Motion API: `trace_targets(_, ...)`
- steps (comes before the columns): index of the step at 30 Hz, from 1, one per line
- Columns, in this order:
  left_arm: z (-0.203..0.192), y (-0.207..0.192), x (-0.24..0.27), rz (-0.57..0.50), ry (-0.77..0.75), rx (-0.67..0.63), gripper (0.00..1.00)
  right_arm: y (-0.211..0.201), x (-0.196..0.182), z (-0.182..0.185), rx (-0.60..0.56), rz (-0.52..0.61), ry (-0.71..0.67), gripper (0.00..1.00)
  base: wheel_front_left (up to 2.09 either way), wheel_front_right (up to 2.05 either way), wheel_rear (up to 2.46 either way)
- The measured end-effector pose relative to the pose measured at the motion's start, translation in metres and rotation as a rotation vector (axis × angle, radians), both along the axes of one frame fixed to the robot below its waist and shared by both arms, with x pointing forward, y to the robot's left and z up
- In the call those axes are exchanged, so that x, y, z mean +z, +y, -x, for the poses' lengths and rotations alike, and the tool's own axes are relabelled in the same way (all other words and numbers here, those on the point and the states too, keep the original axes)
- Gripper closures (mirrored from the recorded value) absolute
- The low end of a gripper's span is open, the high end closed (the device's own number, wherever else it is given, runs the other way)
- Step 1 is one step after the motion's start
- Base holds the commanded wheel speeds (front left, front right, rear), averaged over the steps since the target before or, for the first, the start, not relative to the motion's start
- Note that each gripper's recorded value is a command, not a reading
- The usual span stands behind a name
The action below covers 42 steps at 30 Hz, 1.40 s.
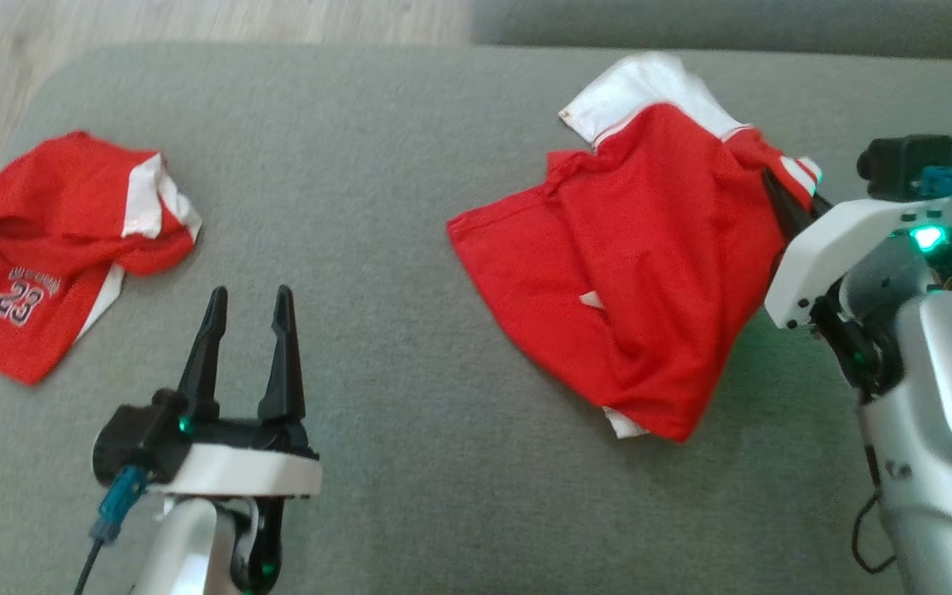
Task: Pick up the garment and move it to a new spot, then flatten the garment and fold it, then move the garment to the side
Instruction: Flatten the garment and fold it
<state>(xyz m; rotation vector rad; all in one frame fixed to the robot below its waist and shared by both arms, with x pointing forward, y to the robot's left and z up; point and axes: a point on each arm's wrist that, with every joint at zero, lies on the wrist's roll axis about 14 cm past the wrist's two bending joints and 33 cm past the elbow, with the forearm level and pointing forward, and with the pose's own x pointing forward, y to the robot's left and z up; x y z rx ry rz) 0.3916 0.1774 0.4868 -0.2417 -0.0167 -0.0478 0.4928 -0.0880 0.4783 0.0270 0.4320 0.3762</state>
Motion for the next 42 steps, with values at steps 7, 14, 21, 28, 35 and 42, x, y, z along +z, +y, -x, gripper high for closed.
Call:
trace_targets(7,0.008,-0.007,0.001,0.010,-0.004,-0.018,0.00,-0.003,0.086,0.032,0.019,-0.013,-0.211,1.00,0.00,0.00,0.00)
trace_targets(14,0.006,-0.005,0.002,0.011,-0.009,-0.011,0.00,-0.026,0.113,0.035,-0.064,-0.013,-0.256,1.00,0.00,0.00,0.00)
trace_targets(21,-0.001,-0.006,-0.003,0.004,0.006,-0.015,0.00,-0.051,0.066,-0.015,-0.152,0.011,-0.147,1.00,0.00,0.00,0.00)
trace_targets(28,-0.005,0.007,-0.009,-0.011,0.026,0.018,0.00,-0.033,0.040,-0.074,-0.148,-0.007,-0.131,0.00,0.00,0.00,0.00)
trace_targets(35,-0.003,0.016,-0.011,-0.019,0.035,0.041,0.00,-0.017,0.006,-0.081,-0.124,0.000,-0.079,0.00,0.00,0.00,0.00)
trace_targets(42,0.002,0.009,0.000,-0.002,0.000,0.026,0.00,-0.033,0.015,-0.046,-0.135,0.033,-0.106,0.00,0.00,0.00,0.00)
